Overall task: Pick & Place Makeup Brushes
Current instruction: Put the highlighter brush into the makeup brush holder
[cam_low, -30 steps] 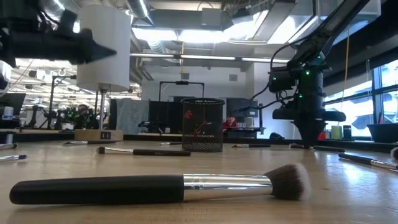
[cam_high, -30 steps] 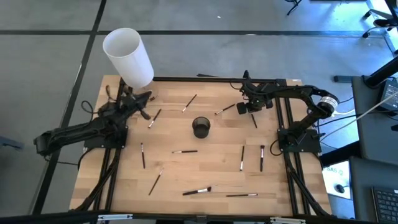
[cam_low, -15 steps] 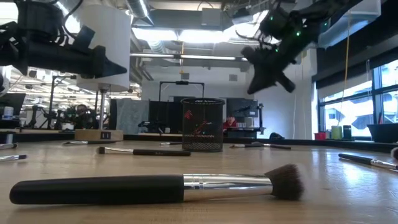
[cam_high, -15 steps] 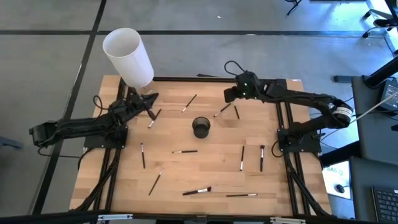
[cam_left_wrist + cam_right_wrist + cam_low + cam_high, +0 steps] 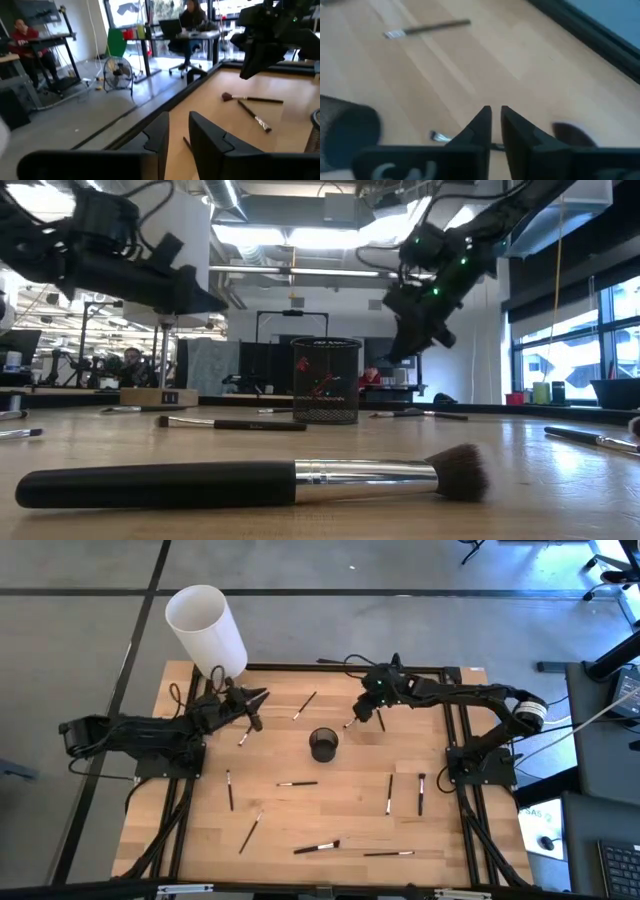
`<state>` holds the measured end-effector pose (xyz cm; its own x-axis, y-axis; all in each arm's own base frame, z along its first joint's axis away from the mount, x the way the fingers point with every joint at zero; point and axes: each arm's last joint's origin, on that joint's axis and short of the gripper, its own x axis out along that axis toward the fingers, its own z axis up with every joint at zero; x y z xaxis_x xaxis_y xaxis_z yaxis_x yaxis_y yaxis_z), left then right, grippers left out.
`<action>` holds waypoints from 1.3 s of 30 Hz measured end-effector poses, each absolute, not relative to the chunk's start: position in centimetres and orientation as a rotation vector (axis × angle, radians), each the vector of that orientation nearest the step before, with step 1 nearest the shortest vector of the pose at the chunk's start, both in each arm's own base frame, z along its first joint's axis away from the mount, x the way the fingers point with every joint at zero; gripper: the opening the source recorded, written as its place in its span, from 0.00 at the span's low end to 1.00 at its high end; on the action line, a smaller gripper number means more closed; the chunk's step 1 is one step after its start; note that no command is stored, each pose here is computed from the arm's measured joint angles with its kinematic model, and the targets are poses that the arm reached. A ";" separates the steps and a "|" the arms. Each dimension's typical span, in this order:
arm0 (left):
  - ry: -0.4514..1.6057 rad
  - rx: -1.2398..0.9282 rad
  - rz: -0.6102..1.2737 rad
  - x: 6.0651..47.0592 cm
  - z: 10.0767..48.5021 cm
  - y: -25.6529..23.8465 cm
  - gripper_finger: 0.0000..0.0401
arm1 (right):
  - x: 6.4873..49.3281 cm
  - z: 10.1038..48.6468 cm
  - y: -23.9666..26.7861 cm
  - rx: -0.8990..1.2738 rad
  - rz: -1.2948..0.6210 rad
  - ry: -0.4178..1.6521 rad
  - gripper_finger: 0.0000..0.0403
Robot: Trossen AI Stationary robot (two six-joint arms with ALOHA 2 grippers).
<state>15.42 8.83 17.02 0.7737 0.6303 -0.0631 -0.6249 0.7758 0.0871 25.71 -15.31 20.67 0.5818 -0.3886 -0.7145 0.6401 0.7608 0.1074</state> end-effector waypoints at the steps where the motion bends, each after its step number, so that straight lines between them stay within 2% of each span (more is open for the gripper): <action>1: 0.105 0.060 0.680 15.8 17.0 9.0 0.18 | 25.6 20.6 -15.7 0.385 -0.632 0.749 0.15; 8: 0.195 0.046 0.680 17.5 16.2 10.0 0.19 | 24.7 20.5 -19.2 0.565 -0.870 0.895 0.28; 19: 0.269 0.070 0.687 18.2 15.2 10.4 0.19 | 27.0 17.3 -22.1 0.681 -0.906 1.055 0.42; 23: 0.278 0.078 0.686 18.2 15.1 10.4 0.19 | 27.2 15.9 -22.2 0.718 -0.920 1.133 0.43; 29: 0.282 0.080 0.686 18.2 15.1 10.4 0.19 | 27.2 14.4 -22.2 0.720 -0.913 1.210 0.35; 37: 0.283 0.080 0.688 18.2 15.1 10.4 0.19 | 27.1 14.3 -22.8 0.704 -0.881 1.195 0.05; 39: 0.282 0.080 0.688 18.2 15.1 10.4 0.19 | 27.0 14.2 -22.9 0.698 -0.878 1.198 0.03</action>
<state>18.16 10.35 15.12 0.7360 0.6365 -0.2304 -0.6149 0.7710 0.1657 27.01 -22.89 14.24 0.1237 -0.2011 -0.9717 0.8660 0.5001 0.0067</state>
